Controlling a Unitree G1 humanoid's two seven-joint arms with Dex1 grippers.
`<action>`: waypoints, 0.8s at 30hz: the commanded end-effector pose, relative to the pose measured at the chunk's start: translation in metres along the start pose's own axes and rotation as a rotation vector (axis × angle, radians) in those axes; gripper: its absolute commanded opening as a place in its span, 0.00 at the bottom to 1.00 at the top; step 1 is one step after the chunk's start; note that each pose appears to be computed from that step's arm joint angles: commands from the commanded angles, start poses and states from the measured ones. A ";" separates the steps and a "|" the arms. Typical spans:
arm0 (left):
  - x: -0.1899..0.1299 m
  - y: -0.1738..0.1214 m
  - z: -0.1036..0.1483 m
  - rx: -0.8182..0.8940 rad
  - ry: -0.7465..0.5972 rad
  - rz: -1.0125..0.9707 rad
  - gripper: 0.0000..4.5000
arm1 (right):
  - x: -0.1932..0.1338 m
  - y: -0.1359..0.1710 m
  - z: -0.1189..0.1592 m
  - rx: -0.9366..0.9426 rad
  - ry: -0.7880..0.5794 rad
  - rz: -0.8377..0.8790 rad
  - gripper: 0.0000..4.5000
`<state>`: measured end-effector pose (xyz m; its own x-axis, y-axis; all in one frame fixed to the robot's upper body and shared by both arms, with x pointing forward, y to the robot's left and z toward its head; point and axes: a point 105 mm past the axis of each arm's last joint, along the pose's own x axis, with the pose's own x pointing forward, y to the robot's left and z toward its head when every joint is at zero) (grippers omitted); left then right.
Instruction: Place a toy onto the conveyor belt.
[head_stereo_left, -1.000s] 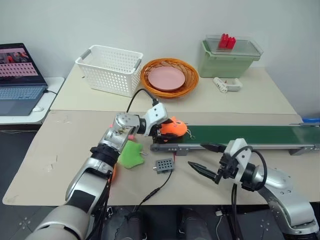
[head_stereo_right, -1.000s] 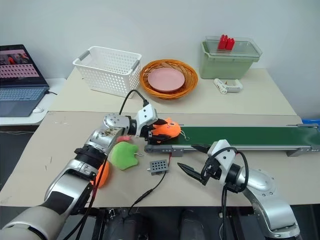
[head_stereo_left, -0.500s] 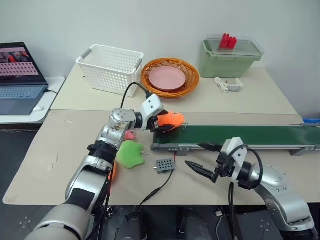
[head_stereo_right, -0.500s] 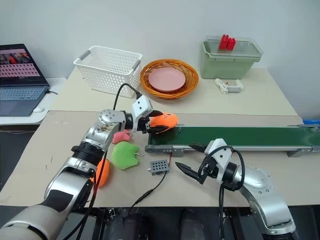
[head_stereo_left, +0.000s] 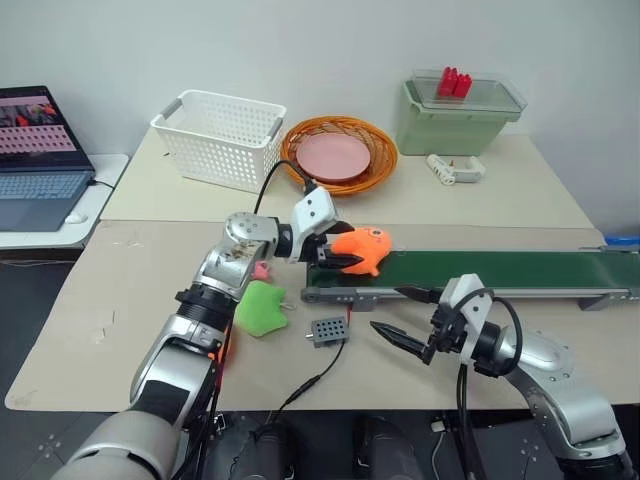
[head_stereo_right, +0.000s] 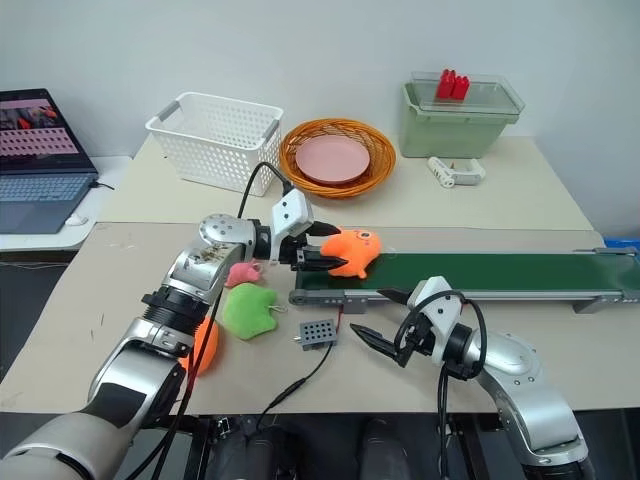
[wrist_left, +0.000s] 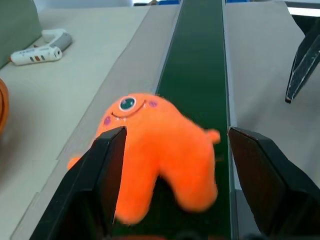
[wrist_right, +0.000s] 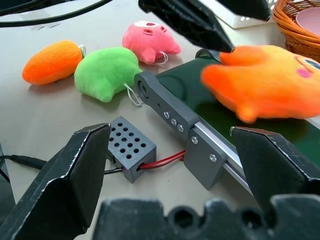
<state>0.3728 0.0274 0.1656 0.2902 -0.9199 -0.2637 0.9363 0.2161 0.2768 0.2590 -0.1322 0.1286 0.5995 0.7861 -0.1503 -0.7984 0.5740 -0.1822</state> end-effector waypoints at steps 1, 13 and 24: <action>-0.004 0.004 0.019 0.043 -0.039 0.011 0.97 | -0.002 -0.001 0.010 -0.035 -0.037 -0.013 1.00; -0.102 0.079 0.035 -0.202 -0.261 0.624 0.99 | -0.002 -0.003 0.011 -0.033 -0.032 -0.035 1.00; -0.297 0.055 -0.064 -0.440 -0.183 1.493 0.99 | 0.002 -0.059 0.036 -0.071 -0.142 -0.343 1.00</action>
<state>0.3630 0.3147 0.1717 0.9947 0.1006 0.0197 -0.0974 0.9872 -0.1261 0.3035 -0.1531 0.1584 0.8024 0.5968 0.0016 -0.5790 0.7791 -0.2405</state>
